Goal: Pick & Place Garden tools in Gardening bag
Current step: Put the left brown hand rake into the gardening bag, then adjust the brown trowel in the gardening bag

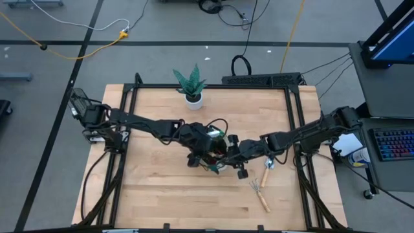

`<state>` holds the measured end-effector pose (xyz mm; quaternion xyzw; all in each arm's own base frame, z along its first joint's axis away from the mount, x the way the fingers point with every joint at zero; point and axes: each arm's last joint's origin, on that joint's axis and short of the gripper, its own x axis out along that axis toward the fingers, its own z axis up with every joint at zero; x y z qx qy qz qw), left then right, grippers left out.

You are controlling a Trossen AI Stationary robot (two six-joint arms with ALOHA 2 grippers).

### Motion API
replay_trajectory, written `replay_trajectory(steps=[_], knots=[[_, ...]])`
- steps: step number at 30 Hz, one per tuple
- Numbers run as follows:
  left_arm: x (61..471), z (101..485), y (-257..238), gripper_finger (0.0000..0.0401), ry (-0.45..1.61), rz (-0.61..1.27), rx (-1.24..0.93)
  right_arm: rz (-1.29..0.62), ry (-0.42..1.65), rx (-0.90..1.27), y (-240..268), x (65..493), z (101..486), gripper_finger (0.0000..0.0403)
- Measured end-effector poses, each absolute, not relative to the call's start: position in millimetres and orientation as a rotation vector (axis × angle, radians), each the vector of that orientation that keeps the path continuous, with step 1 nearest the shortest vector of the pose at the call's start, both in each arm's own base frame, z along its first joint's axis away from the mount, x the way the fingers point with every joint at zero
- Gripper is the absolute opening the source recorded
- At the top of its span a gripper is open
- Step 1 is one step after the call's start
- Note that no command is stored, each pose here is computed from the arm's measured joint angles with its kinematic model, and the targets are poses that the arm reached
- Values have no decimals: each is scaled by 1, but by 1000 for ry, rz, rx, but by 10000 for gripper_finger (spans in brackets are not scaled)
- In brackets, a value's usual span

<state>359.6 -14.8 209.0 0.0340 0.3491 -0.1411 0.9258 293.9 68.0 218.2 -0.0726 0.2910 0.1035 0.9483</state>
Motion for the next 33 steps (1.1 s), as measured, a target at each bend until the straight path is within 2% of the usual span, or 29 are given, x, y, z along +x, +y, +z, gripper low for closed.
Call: replay_trajectory(steps=[4, 6, 13, 19, 26, 33], knots=[[363, 199, -15, 97, 742, -319, 59, 234, 609, -122, 63, 294, 217, 24], [364, 194, -15, 97, 762, -324, 57, 221, 614, -111, 60, 295, 217, 7], [368, 175, -10, 97, 828, -315, 42, 259, 581, -70, 57, 297, 220, 3], [364, 178, -9, 97, 842, -316, 99, 267, 568, -69, 57, 298, 221, 2], [346, 212, -22, 97, 847, -248, 249, 261, 564, -72, 55, 298, 221, 1], [353, 247, -32, 97, 940, -211, 352, 264, 542, -71, 56, 299, 223, 1]])
